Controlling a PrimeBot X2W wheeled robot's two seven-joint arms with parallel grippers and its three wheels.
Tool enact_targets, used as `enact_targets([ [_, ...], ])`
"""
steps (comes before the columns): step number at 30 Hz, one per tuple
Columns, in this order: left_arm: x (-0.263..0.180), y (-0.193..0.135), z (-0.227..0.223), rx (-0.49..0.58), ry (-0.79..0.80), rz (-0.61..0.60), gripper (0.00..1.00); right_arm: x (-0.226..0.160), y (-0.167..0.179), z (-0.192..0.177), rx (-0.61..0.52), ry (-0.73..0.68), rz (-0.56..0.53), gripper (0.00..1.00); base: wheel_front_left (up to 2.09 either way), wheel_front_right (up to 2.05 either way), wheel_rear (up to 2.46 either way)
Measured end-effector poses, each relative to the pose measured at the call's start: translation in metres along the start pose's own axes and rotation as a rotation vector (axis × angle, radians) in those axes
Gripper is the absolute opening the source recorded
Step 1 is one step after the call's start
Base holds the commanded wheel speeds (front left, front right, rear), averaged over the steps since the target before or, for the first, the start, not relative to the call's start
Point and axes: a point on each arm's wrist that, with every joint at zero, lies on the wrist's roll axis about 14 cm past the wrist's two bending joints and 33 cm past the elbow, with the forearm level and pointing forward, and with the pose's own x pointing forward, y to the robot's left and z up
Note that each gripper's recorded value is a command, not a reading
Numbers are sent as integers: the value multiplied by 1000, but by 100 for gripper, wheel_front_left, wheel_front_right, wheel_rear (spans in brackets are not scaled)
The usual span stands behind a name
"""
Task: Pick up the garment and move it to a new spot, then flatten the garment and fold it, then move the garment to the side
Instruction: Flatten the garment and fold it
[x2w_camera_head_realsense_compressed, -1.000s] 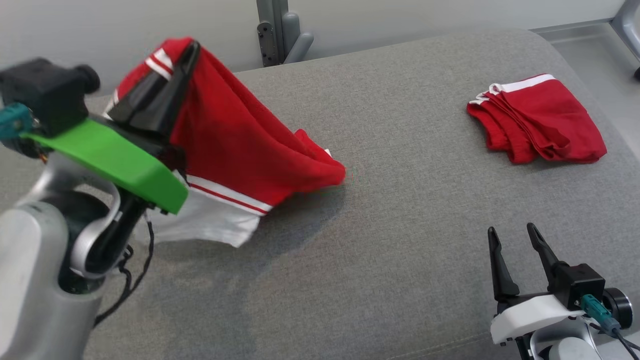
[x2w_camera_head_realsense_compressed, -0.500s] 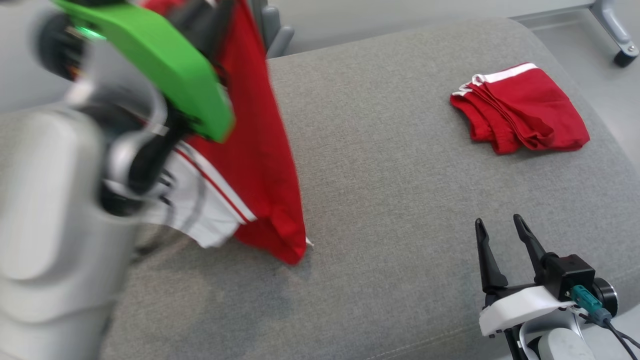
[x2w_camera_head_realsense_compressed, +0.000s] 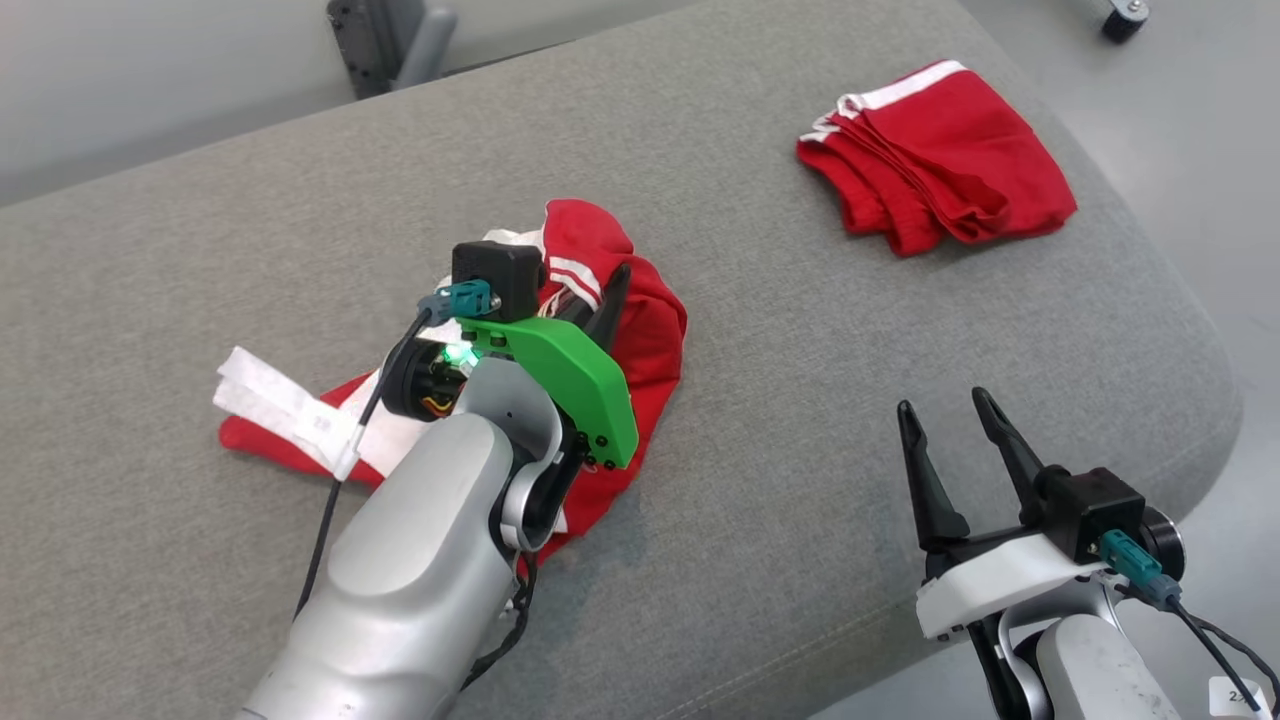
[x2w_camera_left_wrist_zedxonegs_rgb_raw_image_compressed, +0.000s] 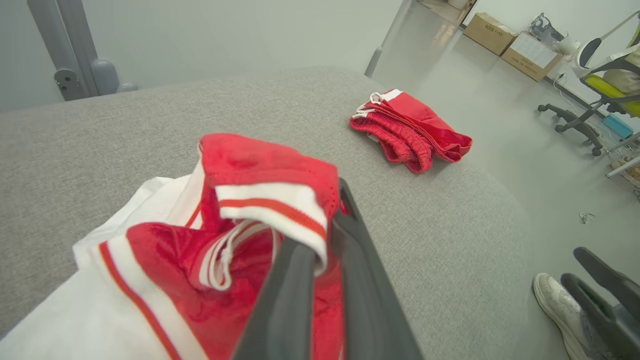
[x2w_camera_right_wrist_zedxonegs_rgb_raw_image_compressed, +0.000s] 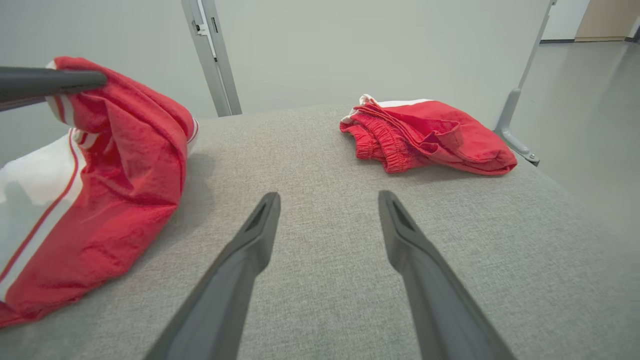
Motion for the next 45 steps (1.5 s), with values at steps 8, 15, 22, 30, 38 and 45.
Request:
enact_targets([
  [8, 16, -33, -31, -60, 11, -121, 44, -8, -15, -12, 0, 44, -51, 100, 0, 0, 0],
  [15, 7, -62, -28, -88, -30, -195, 100, -7, -15, -11, 25, 35, -55, 100, 0, 0, 0],
  [22, -21, -48, -24, -68, -58, -139, 100, -6, -13, -11, 36, 30, -48, 100, 0, 0, 0],
  [30, -71, 40, -13, -51, -94, 140, 100, -4, -2, -8, 50, 14, -15, 100, 0, 0, 0],
  [38, -102, 111, -23, -29, -36, 284, 100, 2, 4, -11, 50, 23, 3, 100, 0, 0, 0],
  [45, -99, 134, -44, -45, 60, 273, 100, 5, 4, -15, 51, 36, 3, 100, 0, 0, 0],
])
